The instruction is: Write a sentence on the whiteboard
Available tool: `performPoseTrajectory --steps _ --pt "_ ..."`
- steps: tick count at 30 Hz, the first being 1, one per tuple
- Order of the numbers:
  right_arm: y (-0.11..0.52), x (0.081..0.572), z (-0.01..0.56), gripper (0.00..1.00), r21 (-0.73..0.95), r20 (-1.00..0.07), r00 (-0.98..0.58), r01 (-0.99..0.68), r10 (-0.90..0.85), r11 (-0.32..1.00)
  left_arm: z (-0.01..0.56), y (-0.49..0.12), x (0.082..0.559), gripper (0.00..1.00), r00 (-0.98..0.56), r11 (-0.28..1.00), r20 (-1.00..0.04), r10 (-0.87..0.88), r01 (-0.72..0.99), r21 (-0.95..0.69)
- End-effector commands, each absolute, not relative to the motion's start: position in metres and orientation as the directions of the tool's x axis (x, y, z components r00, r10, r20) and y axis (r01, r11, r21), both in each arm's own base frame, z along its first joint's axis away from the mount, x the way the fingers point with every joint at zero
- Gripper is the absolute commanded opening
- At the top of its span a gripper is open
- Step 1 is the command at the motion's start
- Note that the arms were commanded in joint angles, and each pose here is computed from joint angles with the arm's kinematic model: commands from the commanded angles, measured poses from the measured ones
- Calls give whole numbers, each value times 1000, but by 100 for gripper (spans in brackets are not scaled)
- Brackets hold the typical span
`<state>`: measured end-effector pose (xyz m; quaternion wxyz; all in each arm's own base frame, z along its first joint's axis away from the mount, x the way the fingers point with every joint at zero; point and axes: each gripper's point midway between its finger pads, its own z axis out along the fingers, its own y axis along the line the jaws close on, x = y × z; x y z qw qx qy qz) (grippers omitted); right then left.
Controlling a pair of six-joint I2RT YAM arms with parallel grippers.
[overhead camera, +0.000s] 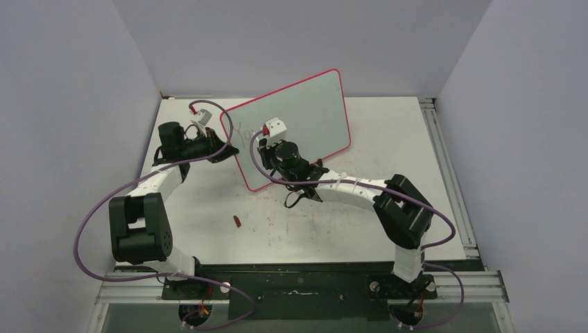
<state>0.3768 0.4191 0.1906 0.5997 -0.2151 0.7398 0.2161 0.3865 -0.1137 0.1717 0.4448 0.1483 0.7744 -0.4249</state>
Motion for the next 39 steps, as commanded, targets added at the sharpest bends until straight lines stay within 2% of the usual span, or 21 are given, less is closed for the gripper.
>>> performPoseTrajectory --steps 1,18,39 --pt "411 386 231 5 97 -991 -128 -562 30 821 191 -112 392 0 -513 608 -847 -140 630 -483" --pt "422 391 222 5 86 -989 -146 -592 -2 801 193 -112 391 0 -511 606 -848 -139 634 -481" --pt "411 380 180 5 77 -973 -222 -589 -69 804 194 -112 391 0 -508 605 -850 -140 635 -479"
